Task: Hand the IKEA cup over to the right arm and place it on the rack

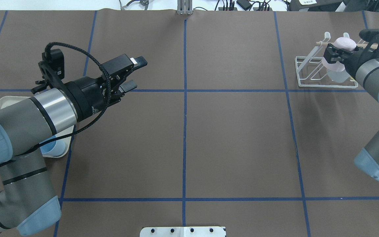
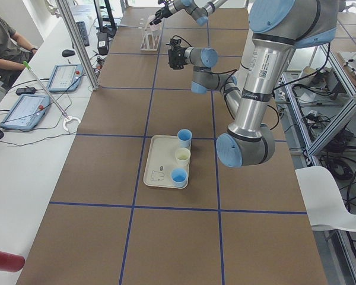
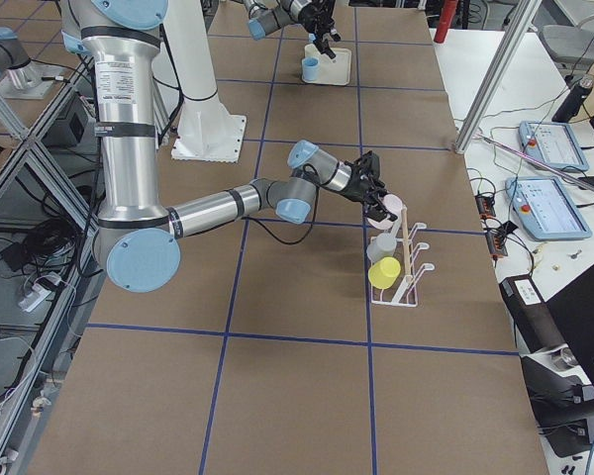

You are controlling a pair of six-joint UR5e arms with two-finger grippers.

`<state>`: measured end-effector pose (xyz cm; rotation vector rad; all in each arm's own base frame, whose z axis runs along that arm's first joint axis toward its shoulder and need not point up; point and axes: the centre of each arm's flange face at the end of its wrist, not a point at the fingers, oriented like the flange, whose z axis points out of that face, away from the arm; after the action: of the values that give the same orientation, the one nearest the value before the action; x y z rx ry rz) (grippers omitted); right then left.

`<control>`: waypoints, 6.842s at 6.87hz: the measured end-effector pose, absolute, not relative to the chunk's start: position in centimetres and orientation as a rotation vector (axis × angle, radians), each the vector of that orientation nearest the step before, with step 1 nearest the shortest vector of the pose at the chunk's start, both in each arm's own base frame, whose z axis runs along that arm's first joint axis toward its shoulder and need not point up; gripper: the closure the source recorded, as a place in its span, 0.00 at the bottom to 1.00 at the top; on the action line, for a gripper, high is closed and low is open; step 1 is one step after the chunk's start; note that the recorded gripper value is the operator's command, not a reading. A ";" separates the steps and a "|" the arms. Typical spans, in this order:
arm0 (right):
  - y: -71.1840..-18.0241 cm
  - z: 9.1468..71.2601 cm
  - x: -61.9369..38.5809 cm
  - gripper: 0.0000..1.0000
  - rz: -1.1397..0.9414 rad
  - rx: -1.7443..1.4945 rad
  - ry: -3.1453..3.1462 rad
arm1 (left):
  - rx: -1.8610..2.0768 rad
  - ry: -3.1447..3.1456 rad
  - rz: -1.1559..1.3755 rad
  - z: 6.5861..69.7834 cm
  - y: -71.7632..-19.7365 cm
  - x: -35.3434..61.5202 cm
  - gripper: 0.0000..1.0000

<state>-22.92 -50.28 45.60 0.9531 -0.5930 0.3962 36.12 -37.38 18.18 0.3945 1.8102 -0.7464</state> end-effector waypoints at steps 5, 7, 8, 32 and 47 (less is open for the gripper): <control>-51.1 45.9 -23.9 0.00 0.372 0.957 -0.578 | 0.393 1.804 -0.746 18.4 -37.4 36.3 0.00; -51.1 46.1 -23.9 0.00 0.369 0.956 -0.576 | 0.394 1.804 -0.747 18.4 -37.4 36.3 0.00; -51.0 45.7 -23.9 0.00 0.365 0.958 -0.586 | 0.387 1.802 -0.736 18.5 -37.4 36.2 0.00; -46.6 25.8 -28.5 0.00 0.308 0.466 -1.268 | 0.301 0.682 0.442 62.7 -43.0 9.0 0.00; -46.6 25.8 -28.5 0.00 0.305 0.467 -1.266 | 0.208 0.782 0.533 62.8 -41.6 13.3 1.00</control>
<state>-28.51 -46.59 25.84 0.4670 -1.2664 0.3051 13.29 -41.58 62.77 0.2081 0.7823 0.5330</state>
